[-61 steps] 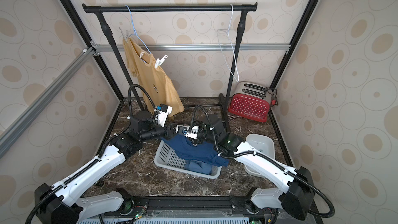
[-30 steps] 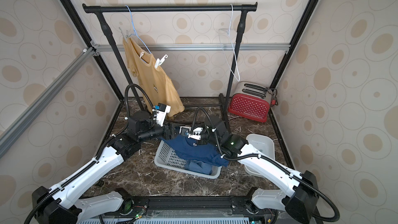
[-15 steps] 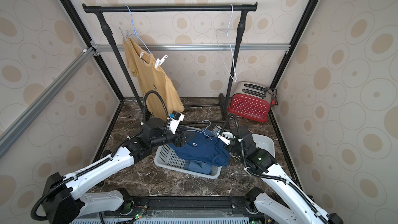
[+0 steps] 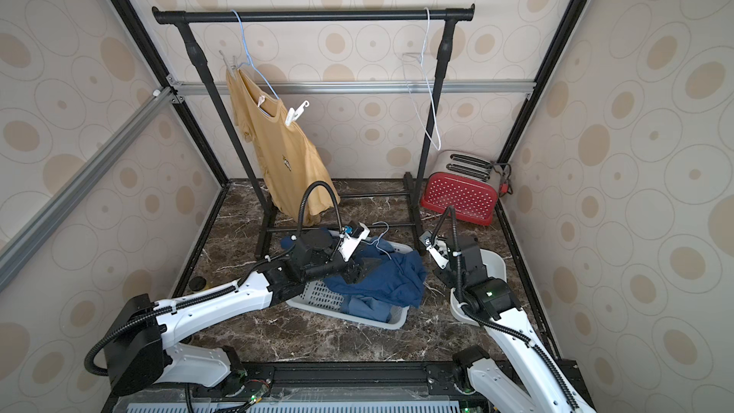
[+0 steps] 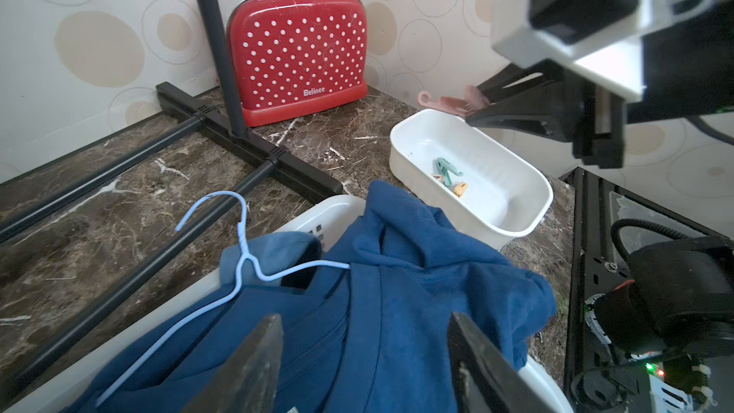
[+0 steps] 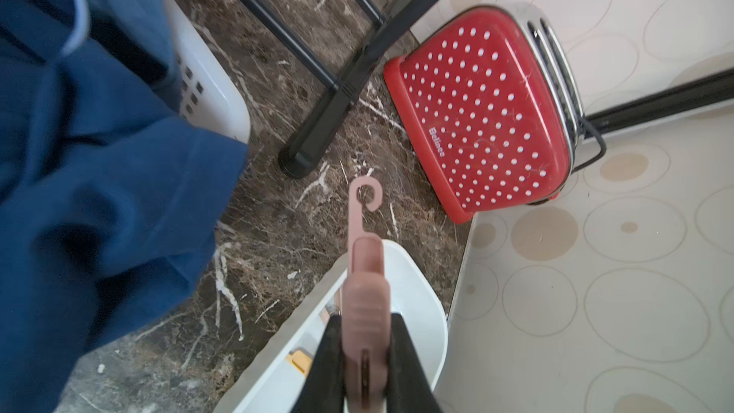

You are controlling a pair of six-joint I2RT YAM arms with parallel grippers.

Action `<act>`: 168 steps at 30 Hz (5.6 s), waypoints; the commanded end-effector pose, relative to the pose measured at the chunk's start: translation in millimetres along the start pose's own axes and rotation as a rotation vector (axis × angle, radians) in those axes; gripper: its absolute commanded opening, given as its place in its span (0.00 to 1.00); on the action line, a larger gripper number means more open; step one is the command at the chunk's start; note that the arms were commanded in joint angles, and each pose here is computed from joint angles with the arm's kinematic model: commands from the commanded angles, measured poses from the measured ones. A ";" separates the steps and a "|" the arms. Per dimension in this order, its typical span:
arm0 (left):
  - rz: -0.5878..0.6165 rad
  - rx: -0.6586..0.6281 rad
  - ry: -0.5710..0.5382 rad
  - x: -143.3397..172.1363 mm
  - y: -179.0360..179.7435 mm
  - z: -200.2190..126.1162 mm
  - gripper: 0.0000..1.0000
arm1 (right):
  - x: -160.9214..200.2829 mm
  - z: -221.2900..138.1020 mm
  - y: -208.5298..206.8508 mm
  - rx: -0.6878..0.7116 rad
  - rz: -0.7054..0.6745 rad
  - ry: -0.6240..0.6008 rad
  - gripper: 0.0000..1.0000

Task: Remove the clothespins securing t-shirts to the hanger
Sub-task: Place the clothespin in the storage box, then pick up the hanger from the basket.

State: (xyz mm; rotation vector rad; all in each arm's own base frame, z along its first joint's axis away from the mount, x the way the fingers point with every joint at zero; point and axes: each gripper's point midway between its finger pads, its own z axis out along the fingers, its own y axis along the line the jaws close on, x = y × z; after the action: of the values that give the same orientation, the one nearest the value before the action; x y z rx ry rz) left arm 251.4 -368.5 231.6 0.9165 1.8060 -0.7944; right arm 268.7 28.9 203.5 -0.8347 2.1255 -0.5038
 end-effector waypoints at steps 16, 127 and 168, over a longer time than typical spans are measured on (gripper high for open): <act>0.111 0.065 -0.080 -45.5 -35.5 28.9 0.67 | 128.5 58.2 11.7 -0.127 0.151 0.330 0.06; -0.063 -0.552 0.284 69.0 127.0 -120.0 0.76 | -207.8 112.6 109.8 -0.984 1.025 -0.019 0.65; -0.175 -0.579 0.195 57.4 145.0 -147.4 0.79 | -214.8 37.1 160.5 -1.128 0.841 -0.125 0.13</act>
State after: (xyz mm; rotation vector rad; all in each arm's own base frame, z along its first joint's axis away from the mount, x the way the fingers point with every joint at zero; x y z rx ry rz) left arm 291.1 -160.9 205.7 0.5012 2.1535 -0.2387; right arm 342.4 288.8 204.3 -0.3565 2.2773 1.2498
